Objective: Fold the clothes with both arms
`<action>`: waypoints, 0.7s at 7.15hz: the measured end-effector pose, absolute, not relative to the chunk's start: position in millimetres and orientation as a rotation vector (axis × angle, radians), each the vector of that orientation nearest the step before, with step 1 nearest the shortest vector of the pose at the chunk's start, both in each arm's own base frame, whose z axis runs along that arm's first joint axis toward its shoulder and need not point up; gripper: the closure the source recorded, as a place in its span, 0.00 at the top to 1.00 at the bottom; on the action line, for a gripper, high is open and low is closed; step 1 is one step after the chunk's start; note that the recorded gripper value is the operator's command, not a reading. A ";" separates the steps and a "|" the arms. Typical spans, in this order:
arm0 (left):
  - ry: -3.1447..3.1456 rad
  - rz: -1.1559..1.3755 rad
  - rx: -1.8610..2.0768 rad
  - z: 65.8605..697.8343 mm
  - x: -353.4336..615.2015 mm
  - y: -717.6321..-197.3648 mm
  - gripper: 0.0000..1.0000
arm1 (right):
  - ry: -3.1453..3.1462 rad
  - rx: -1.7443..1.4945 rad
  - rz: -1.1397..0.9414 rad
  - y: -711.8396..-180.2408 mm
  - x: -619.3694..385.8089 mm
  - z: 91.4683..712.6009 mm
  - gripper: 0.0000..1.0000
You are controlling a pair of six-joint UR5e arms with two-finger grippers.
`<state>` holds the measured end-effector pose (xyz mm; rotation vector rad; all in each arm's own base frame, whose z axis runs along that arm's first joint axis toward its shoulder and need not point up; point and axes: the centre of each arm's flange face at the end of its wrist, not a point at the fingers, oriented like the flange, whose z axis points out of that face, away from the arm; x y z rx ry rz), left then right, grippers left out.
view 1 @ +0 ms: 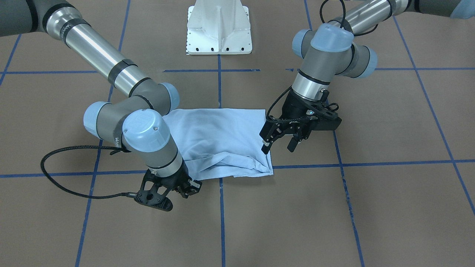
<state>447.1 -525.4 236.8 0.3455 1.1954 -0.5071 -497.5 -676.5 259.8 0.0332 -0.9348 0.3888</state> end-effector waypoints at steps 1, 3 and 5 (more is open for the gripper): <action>1.198 -0.479 0.323 235.1 468.9 -509.2 0.01 | -0.953 0.023 0.380 -680.7 -468.1 269.4 0.00; 1.197 -0.462 0.277 233.7 501.3 -488.1 0.00 | -0.963 0.034 0.370 -666.5 -409.9 308.2 0.00; 1.181 -0.353 0.282 218.0 539.7 -484.0 0.00 | -0.949 0.061 0.348 -633.6 -357.7 338.4 0.00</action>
